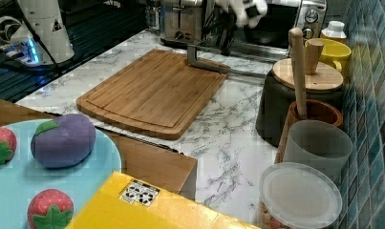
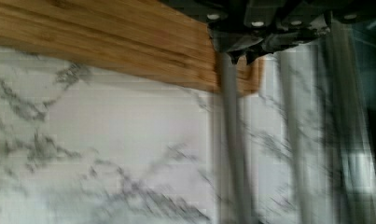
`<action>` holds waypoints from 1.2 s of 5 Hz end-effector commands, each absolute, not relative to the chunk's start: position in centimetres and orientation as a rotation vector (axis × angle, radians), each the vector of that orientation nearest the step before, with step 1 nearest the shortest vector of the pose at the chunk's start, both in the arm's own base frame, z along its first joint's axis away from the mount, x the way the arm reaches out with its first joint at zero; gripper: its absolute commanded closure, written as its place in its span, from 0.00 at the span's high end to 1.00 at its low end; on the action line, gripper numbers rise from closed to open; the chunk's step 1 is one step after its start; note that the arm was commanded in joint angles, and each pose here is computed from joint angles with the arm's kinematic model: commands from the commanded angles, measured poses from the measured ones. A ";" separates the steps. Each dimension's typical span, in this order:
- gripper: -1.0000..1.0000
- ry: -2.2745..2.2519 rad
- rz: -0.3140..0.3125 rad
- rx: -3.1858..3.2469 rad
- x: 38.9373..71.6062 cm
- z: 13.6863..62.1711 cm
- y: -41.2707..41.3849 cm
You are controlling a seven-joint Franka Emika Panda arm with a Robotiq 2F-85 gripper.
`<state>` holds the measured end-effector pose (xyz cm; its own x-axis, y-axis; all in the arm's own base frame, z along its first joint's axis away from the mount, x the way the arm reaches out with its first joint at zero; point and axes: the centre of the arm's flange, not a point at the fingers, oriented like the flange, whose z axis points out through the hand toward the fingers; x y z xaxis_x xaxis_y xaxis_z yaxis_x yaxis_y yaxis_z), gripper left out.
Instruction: Close the oven.
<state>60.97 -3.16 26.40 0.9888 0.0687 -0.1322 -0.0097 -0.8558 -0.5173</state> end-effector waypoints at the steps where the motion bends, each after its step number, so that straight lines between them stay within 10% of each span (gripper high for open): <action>1: 0.00 -0.159 -0.038 -2.474 63.8 31.4 -1.2; 6: 0.00 -0.184 0.065 -2.469 64.9 27.7 3.8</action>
<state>60.88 0.79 20.74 0.9826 0.1005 -0.1562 -0.0146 -0.7966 -0.6044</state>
